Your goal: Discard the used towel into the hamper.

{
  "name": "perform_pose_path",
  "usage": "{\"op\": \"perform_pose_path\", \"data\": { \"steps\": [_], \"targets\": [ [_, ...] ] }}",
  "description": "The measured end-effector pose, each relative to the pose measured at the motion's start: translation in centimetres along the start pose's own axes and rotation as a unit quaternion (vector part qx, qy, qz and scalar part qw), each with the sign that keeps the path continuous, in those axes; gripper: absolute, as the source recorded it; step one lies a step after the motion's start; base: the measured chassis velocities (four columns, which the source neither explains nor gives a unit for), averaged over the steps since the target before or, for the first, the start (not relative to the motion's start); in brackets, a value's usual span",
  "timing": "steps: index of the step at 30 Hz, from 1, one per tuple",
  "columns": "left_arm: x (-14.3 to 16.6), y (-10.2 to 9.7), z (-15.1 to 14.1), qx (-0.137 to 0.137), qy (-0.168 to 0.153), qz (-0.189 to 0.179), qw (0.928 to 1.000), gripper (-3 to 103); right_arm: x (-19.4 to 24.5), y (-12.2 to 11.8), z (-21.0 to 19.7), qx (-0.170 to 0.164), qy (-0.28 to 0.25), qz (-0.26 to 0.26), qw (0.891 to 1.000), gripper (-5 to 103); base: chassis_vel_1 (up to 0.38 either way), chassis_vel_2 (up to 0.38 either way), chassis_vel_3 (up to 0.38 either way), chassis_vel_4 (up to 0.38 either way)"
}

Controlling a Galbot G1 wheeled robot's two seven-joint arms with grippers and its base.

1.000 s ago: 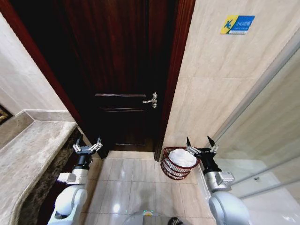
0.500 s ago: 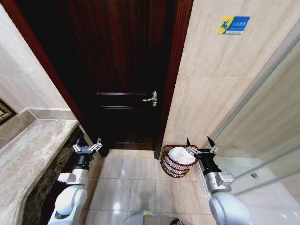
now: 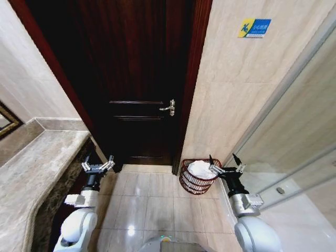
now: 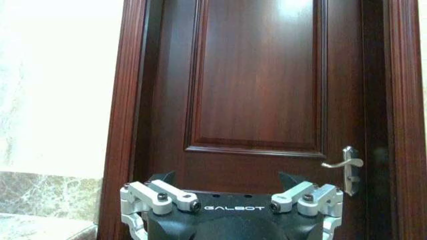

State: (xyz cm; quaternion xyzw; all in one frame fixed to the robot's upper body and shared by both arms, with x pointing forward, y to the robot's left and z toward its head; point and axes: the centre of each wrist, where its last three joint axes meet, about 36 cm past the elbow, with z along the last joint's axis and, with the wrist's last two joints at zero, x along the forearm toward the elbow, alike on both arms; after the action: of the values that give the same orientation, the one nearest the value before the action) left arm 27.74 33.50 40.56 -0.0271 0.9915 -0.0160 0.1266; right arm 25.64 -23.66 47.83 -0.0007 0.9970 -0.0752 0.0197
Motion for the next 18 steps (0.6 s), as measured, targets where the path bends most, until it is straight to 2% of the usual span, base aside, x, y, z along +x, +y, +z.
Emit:
{"op": "perform_pose_path", "data": {
  "steps": [11, 18],
  "targets": [
    [-0.14, 0.06, -0.19, -0.001, -0.003, 0.003, 1.0000, 100, 0.14, -0.04, 0.09, -0.001, 0.000, 0.002, 1.000, 100, 0.075, -0.069, -0.073, 0.059],
    [-0.15, -0.12, -0.12, 0.009, -0.010, 0.002, 0.9999, 100, 0.37, -0.21, 0.26, 0.000, 0.002, 0.003, 1.000, 100, 0.076, -0.072, -0.082, 0.071]
  ]
}}
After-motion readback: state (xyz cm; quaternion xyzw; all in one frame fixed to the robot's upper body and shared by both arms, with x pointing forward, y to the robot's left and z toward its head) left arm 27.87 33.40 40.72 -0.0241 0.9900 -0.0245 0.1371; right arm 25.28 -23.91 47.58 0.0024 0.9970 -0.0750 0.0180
